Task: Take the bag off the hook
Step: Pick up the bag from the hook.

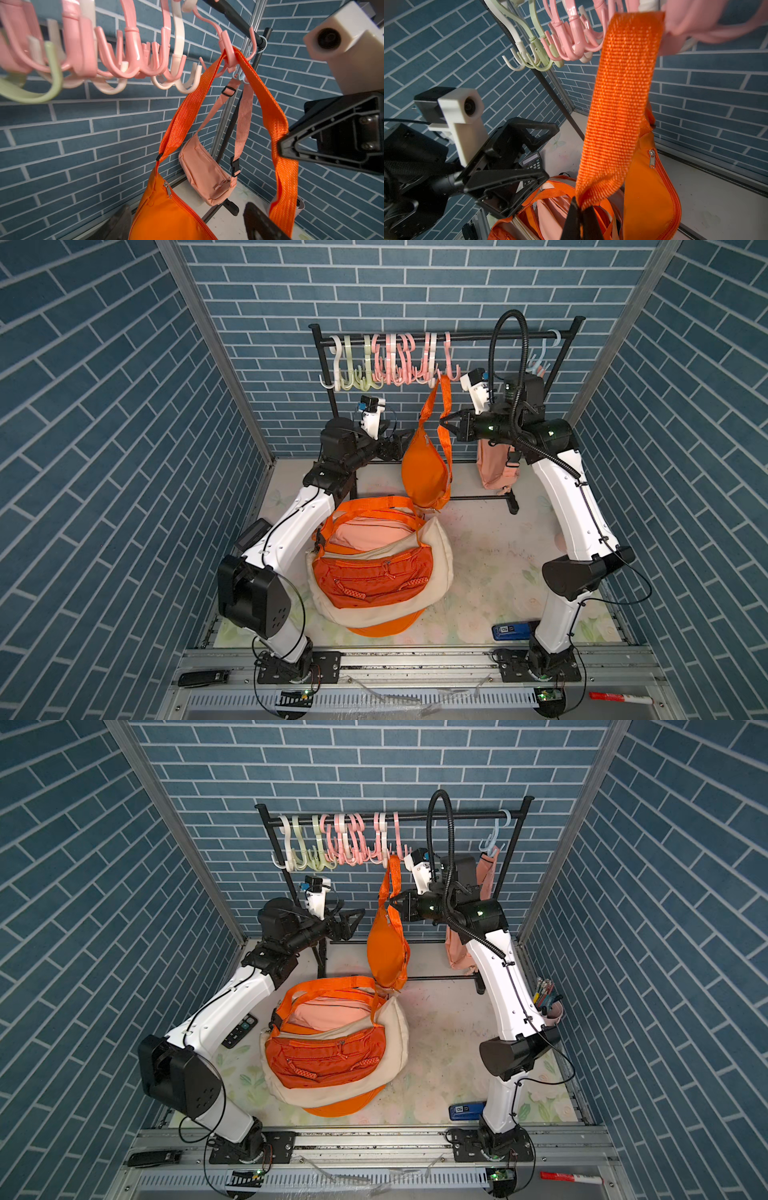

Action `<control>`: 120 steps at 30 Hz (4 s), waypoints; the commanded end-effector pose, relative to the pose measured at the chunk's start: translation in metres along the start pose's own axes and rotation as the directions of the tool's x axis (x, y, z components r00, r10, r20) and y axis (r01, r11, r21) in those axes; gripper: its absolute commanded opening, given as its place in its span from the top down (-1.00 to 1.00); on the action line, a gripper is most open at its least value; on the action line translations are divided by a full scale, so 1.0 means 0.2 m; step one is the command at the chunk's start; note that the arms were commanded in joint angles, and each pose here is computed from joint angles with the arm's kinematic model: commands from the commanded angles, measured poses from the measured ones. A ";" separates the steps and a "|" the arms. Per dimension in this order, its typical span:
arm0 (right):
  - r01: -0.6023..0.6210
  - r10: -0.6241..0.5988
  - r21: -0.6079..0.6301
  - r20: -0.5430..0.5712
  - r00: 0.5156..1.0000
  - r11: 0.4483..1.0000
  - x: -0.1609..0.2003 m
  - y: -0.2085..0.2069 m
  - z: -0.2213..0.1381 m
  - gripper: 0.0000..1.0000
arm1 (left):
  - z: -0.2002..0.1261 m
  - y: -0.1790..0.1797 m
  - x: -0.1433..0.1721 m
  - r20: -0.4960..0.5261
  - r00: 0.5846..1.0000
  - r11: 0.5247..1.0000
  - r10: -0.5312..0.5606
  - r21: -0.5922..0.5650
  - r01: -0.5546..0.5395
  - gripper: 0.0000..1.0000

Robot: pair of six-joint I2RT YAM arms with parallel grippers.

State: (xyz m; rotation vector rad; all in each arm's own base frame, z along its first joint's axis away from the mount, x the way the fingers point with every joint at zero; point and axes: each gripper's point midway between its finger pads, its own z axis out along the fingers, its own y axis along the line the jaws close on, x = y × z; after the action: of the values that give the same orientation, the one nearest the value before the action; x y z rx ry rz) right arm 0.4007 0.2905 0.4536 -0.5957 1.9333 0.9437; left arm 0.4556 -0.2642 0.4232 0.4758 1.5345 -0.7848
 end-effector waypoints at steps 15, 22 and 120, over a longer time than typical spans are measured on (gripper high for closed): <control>-0.019 0.019 -0.124 -0.002 1.000 0.992 0.07 0.15 -0.05 1.00 | 0.43 -0.07 -0.17 0.199 0.978 0.981 0.066 0.166 -0.100 -0.58; -0.027 0.026 -0.148 -0.007 1.000 0.989 0.09 0.17 -0.05 1.00 | 0.54 -0.10 -0.14 0.218 0.973 0.973 0.070 0.200 -0.114 -0.50; 0.000 -0.048 0.091 0.517 0.854 0.996 -0.72 -0.21 -0.50 1.00 | 0.02 -0.25 -0.88 0.244 0.941 0.970 0.234 -0.127 -0.208 1.00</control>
State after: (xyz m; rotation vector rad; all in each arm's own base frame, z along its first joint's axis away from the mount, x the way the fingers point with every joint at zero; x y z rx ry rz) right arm 0.4651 0.2054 0.5861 -0.2875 1.4666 0.9317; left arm 0.4575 -0.2926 0.5911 0.4694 1.2609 -0.6041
